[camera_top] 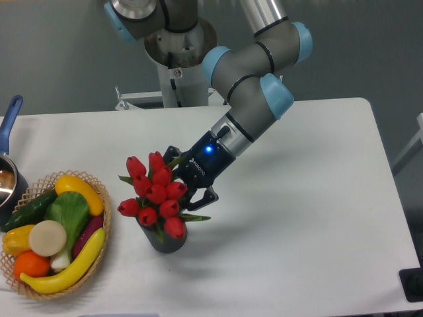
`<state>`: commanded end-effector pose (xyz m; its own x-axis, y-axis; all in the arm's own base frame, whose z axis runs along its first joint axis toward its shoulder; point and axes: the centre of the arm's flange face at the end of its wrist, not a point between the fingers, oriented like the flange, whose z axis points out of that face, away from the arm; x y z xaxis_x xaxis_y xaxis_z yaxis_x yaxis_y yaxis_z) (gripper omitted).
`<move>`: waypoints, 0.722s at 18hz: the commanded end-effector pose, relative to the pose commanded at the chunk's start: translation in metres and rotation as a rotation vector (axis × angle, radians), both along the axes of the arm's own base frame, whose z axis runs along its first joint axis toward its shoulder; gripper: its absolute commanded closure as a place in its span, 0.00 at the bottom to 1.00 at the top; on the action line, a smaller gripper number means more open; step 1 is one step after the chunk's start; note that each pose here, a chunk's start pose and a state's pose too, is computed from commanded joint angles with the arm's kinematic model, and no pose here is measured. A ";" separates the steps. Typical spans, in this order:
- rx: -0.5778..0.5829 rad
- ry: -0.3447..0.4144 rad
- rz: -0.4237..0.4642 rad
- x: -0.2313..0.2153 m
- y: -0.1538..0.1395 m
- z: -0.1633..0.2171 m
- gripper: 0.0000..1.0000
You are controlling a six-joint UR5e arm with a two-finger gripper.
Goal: Pick up the flowers from the vase
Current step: 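Close the gripper on the bundle of tulip stems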
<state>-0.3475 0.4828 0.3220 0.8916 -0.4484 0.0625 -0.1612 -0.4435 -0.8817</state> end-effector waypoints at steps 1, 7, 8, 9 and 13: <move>0.000 0.000 0.000 0.000 0.000 0.000 0.50; 0.000 0.000 0.002 0.000 -0.001 0.002 0.53; 0.002 0.003 0.004 -0.001 -0.001 0.003 0.53; 0.001 0.001 0.005 -0.002 -0.002 0.002 0.53; 0.011 -0.022 0.019 -0.003 -0.004 0.007 0.56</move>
<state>-0.3507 0.4789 0.3287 0.8983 -0.4325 0.0772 -0.1336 -0.4364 -0.8898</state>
